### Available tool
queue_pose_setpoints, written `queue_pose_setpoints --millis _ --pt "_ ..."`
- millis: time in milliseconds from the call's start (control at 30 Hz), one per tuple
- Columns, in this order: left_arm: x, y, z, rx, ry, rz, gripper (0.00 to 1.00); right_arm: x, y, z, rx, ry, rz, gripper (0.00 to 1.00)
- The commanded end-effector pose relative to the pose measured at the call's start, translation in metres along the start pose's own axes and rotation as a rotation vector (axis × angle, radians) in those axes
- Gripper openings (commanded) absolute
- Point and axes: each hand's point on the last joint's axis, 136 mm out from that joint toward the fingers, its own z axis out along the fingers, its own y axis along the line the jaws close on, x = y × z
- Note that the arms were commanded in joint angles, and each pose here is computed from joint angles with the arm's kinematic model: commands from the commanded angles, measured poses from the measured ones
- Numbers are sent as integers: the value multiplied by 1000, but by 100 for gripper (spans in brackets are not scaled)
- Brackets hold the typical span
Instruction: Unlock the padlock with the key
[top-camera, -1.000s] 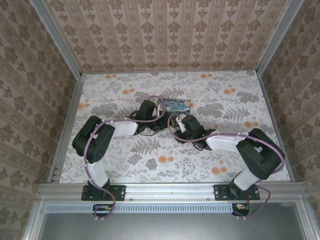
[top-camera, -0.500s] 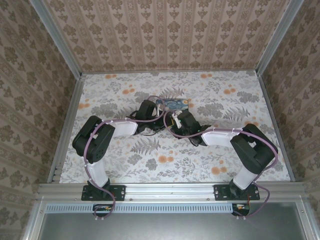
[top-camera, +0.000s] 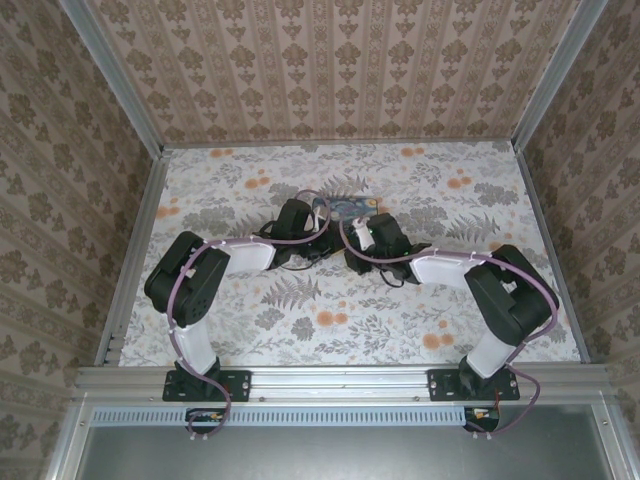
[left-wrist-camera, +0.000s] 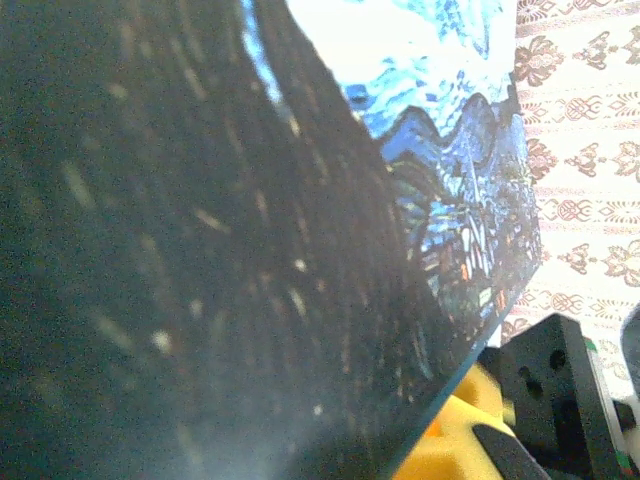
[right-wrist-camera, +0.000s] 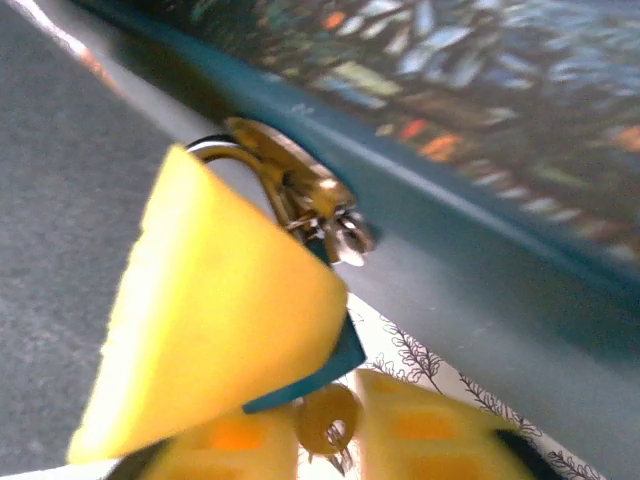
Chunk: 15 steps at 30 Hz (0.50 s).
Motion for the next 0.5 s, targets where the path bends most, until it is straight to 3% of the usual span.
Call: queue_pose_setpoints --millis 0,33,67,167,333,467 --pt "2 -11 -4 29 8 22 0 -27 25 -21 -135 -78 41 53" --pt "1 -10 -4 27 4 26 0 -25 23 -23 -130 -76 51 64" --pt "0 -10 -5 23 2 27 1 -22 20 -25 -125 -74 63 69" --pt "0 -7 -6 13 -1 37 14 -19 12 -32 -120 -83 101 76" --pt "1 -4 -8 -10 1 56 33 -18 3 -45 -106 -115 165 81" --pt "2 -4 -10 -15 1 68 40 -19 -2 -51 -101 -127 200 82"
